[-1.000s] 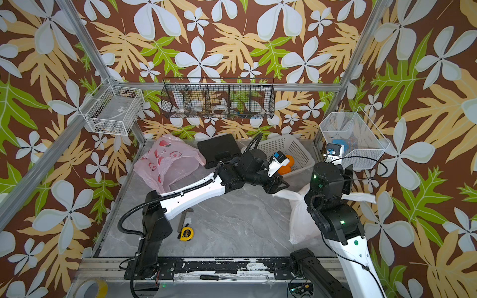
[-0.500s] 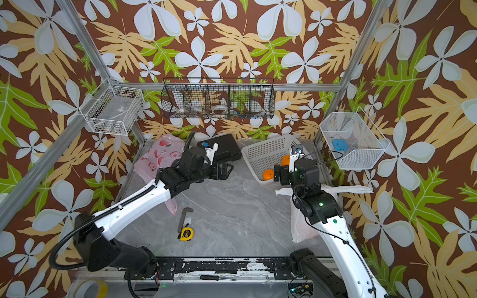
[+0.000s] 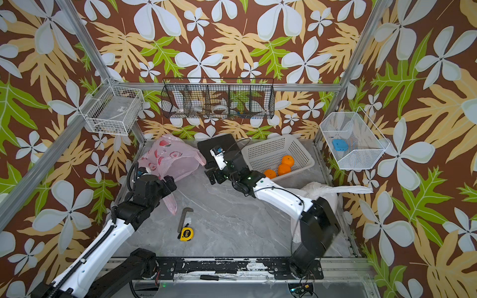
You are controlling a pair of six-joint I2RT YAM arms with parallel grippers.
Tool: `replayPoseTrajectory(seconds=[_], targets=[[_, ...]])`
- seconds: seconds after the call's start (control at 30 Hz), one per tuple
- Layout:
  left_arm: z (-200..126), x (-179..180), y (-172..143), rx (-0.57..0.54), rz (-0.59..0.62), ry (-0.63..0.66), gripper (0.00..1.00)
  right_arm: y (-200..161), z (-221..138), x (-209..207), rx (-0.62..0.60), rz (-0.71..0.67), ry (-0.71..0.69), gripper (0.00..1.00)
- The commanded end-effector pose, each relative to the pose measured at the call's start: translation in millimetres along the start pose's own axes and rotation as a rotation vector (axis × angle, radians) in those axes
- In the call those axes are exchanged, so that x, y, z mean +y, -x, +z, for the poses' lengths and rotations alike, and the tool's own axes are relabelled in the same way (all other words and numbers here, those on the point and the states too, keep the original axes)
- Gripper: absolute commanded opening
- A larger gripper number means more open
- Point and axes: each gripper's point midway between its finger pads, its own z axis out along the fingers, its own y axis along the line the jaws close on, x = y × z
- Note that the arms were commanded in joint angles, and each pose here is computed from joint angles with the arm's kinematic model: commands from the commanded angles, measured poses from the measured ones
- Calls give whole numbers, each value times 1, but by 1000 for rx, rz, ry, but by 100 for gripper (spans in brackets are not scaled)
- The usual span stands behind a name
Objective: Place the oranges into plastic bags & tie knots
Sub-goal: Open the plastic bag at the center of the board.
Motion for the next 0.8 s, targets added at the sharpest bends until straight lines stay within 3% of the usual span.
replayPoseTrajectory(seconds=[0.0,0.1,0.2,0.33,0.43,0.57,0.77], targets=[[5,5,-2,10,-62,-1,95,21,33,6,-72,-54,44,96],[11,-1,7,-6,7,-1,96,16,61,5,-38,-49,55,95],[29,-9,22,17,146,71,97,18,64,-15,-42,-9,-44,93],[50,-17,36,71,350,164,96,42,16,-63,-119,67,-173,98],[59,-14,43,112,496,243,95,39,-19,-117,-93,146,-311,98],[76,-6,37,189,643,308,95,6,-59,-195,9,275,-499,97],[101,-2,25,240,776,334,97,-54,-90,-268,224,364,-714,96]])
